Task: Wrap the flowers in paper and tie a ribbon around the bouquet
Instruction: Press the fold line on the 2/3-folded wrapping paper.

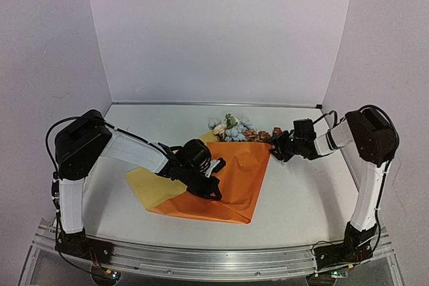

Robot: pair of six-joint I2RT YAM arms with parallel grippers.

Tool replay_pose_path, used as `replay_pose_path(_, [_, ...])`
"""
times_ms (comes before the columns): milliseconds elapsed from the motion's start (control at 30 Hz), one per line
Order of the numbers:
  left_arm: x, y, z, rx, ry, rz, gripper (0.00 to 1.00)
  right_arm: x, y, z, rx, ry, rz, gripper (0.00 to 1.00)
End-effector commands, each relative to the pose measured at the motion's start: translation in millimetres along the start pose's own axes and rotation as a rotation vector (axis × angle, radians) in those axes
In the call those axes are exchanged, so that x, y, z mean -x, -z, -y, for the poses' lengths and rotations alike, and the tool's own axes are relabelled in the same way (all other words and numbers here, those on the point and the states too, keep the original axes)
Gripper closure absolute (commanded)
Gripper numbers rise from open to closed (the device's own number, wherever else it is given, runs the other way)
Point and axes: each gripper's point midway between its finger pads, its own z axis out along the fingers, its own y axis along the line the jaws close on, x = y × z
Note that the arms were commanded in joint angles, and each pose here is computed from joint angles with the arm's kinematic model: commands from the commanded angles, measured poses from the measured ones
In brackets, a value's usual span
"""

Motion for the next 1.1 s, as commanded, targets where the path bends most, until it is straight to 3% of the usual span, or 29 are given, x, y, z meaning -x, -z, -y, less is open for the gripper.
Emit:
replay_pose_path(0, [-32, -4, -46, 0.167, 0.073, -0.109, 1.00, 6, 1, -12, -0.028, 0.052, -0.028, 0.56])
replay_pose_path(233, [-27, -5, -43, 0.157, 0.080, -0.097, 1.00, 0, 39, -47, 0.007, 0.130, -0.027, 0.54])
replay_pose_path(433, [-24, -6, -42, 0.153, 0.083, -0.088, 1.00, -32, 77, -61, 0.010, 0.217, -0.054, 0.49])
replay_pose_path(700, [-25, -5, -42, 0.151, 0.089, -0.082, 1.00, -107, 107, -41, -0.003, 0.291, -0.141, 0.47])
replay_pose_path(1067, [-25, -4, -41, 0.146, 0.087, -0.077, 1.00, -205, 117, -17, -0.020, 0.405, -0.270, 0.48])
